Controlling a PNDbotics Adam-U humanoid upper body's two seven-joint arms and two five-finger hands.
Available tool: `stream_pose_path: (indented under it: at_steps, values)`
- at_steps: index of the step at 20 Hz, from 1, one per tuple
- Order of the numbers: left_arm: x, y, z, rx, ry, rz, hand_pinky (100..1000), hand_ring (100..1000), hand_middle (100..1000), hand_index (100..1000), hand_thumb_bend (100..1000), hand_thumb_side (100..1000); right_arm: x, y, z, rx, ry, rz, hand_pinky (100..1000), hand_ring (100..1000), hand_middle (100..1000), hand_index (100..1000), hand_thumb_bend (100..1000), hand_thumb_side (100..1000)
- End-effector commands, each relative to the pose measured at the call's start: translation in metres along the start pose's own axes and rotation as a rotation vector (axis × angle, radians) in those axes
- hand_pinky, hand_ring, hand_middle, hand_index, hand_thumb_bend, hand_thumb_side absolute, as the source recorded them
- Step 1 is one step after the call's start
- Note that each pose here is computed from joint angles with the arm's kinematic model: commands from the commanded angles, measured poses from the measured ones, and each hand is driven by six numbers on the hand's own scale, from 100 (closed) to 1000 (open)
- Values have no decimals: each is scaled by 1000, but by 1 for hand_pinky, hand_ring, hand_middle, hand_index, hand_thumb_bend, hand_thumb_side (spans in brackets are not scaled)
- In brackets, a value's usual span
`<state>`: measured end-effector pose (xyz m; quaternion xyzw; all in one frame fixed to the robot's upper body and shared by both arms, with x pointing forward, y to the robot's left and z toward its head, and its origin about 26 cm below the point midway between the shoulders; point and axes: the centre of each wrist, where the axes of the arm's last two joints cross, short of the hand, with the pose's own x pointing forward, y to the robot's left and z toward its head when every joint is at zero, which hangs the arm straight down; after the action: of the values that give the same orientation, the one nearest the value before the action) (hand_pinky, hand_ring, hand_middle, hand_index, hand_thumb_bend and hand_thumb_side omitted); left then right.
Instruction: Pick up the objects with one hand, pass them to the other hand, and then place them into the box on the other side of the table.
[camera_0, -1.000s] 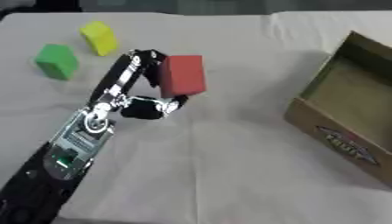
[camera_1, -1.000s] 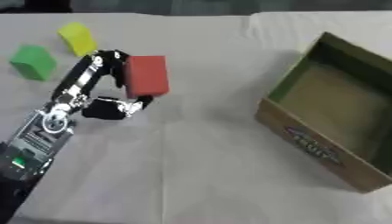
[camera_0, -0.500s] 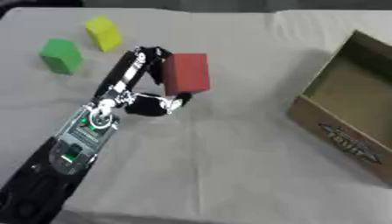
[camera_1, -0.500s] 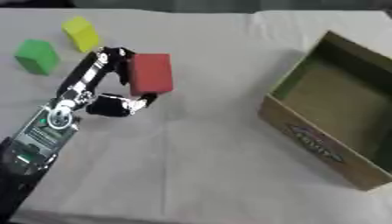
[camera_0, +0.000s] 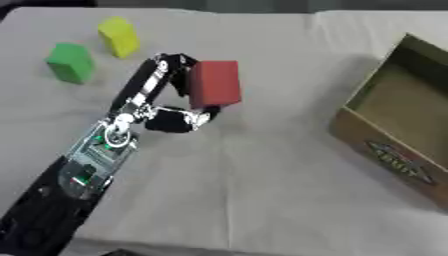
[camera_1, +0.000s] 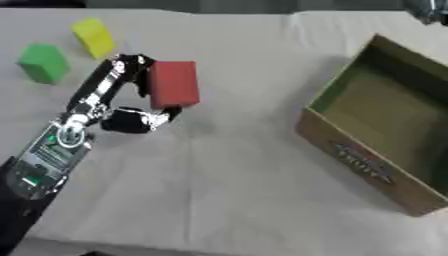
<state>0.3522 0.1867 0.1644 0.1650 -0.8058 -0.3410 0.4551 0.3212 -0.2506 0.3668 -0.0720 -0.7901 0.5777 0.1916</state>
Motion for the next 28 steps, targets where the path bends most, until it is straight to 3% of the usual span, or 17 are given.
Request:
stream_pose_path:
  at_steps: [1, 10, 14, 16, 28]
  values:
    - [3, 7, -1, 27, -16, -16, 535, 451, 256, 407, 100, 100, 2, -4, -9, 34, -10, 24, 957, 864, 970, 909, 100, 185]
    - [5, 3, -2, 41, -8, 2, 533, 449, 256, 407, 100, 113, -14, 15, -31, 167, -6, 39, 963, 870, 984, 916, 100, 238]
    - [7, 1, -3, 48, 2, 15, 533, 449, 256, 407, 100, 124, -24, 25, -38, 218, 3, 49, 962, 872, 985, 916, 100, 204]
    - [6, -1, -3, 51, 9, 23, 534, 449, 257, 408, 100, 130, -28, 28, -42, 226, 6, 56, 960, 872, 982, 914, 100, 163]
    - [-6, -9, -3, 42, 59, 25, 534, 450, 257, 409, 100, 141, -41, 42, -68, 241, -38, 71, 954, 870, 981, 912, 100, 178]
